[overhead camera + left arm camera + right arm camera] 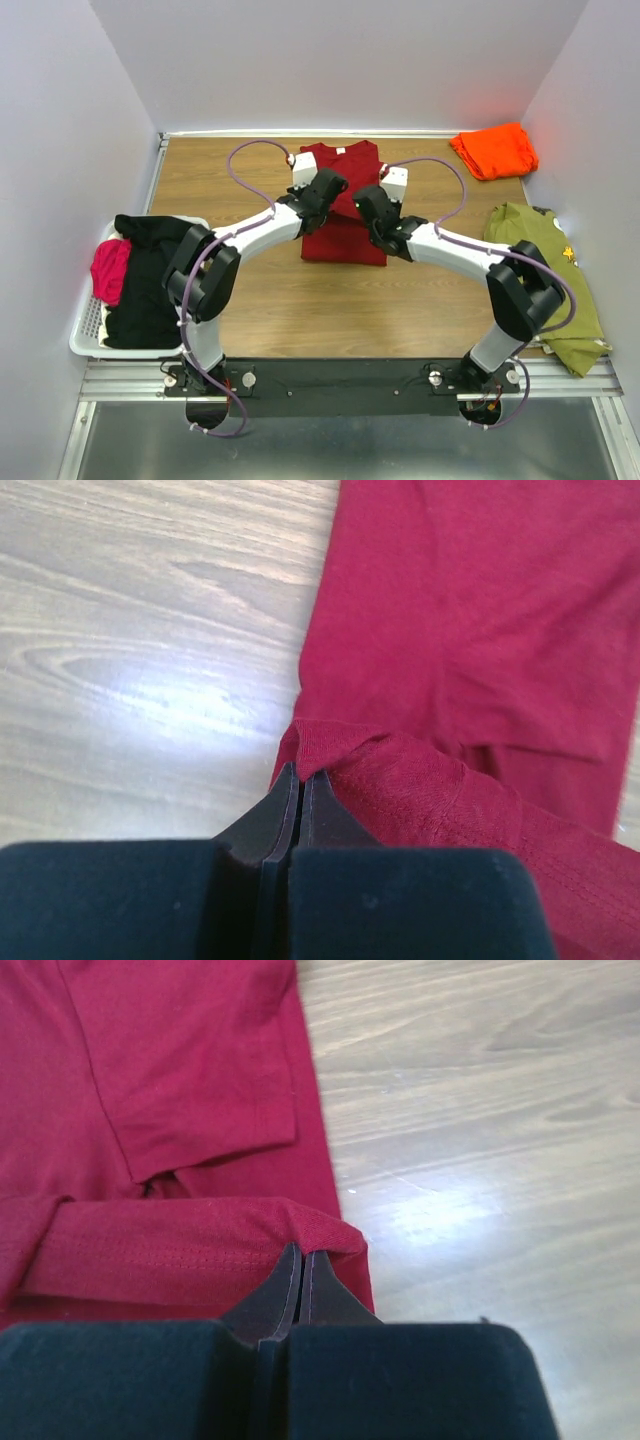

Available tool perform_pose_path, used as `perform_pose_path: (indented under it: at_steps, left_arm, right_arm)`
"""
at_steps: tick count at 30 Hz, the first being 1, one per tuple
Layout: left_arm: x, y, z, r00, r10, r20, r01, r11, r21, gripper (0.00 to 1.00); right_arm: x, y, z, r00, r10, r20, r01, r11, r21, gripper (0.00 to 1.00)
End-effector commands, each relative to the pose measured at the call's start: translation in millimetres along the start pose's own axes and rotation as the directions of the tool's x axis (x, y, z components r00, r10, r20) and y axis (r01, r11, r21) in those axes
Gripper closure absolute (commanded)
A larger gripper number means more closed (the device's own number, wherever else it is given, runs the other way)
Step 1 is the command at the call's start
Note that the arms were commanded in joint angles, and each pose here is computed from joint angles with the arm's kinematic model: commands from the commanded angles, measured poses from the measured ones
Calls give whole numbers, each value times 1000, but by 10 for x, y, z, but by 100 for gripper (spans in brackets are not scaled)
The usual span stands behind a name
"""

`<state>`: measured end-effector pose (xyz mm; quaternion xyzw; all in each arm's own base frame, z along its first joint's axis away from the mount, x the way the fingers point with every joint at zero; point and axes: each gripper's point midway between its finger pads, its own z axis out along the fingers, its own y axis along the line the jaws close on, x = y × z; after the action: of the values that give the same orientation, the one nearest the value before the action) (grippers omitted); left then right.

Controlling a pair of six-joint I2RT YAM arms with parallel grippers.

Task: Fold and stack the t-shirts
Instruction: Fold the folded rectangular tshirt in 1/3 of the way

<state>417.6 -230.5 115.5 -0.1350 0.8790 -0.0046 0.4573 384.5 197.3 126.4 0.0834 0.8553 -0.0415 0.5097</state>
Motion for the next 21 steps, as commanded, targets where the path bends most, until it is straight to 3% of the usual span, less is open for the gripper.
perform_pose_path:
  at_steps: [1,19,21]
  left_arm:
    - [-88,68,239,1000,20,-3,-20,1000,-21,100]
    - [-108,-17,858,997,53,-49,-54,998,-18,100]
    - [-182,-44,874,998,53,-33,-53,998,-19,94]
  right_arm:
    - [-9,89,253,999,-29,-17,28,999,-39,99]
    - [111,71,1046,994,-49,-96,44,998,-54,99]
    - [43,62,1120,995,-45,-86,42,998,-44,89]
